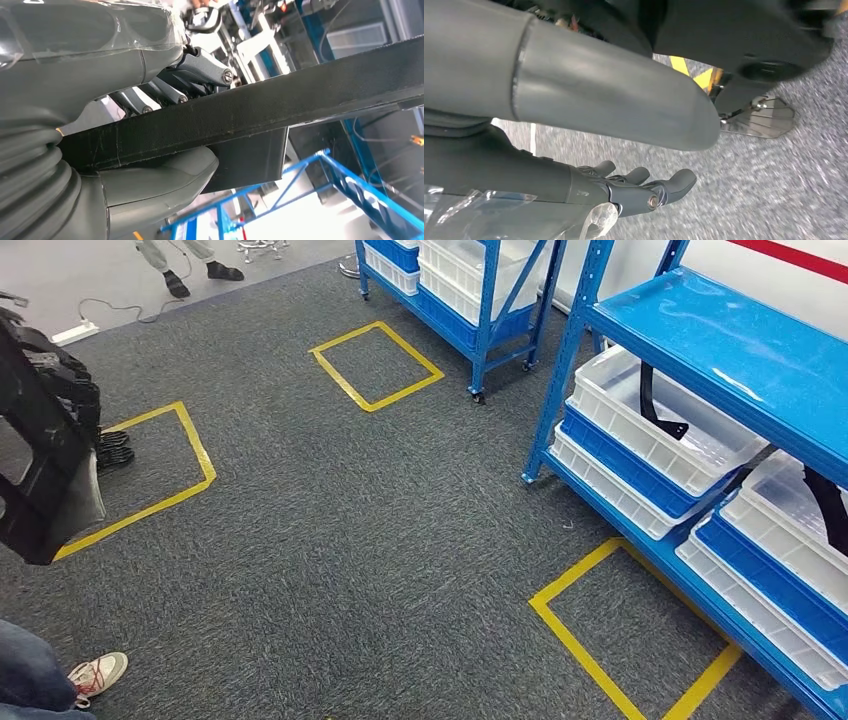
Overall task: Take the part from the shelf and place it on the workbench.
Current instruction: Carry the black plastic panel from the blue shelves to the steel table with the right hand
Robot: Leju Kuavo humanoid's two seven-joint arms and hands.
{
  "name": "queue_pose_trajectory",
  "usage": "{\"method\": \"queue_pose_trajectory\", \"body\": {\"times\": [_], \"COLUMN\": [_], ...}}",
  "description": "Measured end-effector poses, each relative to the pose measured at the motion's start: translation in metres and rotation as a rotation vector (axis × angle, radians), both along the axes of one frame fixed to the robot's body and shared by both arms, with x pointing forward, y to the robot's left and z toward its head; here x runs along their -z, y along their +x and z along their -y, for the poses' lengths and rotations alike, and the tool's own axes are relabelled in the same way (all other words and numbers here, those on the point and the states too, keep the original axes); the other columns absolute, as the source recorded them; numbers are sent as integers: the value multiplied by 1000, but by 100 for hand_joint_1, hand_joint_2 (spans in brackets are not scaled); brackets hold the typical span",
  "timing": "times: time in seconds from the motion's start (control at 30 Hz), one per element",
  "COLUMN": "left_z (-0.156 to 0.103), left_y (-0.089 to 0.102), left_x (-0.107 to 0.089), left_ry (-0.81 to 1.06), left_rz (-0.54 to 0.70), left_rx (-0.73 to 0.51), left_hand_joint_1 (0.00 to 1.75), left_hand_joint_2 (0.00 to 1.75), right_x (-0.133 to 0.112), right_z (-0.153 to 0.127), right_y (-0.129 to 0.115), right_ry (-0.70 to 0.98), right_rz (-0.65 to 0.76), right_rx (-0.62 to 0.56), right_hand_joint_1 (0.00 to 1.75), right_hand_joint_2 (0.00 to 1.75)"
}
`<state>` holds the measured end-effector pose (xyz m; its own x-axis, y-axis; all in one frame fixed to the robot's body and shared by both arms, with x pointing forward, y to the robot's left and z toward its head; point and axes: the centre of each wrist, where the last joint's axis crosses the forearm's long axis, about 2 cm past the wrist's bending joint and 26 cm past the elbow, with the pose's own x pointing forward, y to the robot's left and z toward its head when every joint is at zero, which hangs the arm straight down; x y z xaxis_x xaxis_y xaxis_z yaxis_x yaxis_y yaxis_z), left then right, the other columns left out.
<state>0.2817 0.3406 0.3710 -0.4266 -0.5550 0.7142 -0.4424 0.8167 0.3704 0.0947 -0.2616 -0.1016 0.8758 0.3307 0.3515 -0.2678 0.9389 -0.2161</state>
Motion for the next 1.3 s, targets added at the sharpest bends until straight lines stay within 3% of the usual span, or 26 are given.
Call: {"method": "queue_pose_trajectory", "body": {"times": [1.3], "left_z": [5], "left_y": [1], "left_x": [0], "left_ry": [-8], "left_rz": [18], "left_rx": [-5], "left_hand_joint_1": [175], "left_hand_joint_2": [175], "right_x": [0], "right_z": [0], "right_y": [2], "right_ry": [14], "right_rz": [-3], "right_rx": [-10], "right_hand_joint_1": [0], "right_hand_joint_2": [0]}}
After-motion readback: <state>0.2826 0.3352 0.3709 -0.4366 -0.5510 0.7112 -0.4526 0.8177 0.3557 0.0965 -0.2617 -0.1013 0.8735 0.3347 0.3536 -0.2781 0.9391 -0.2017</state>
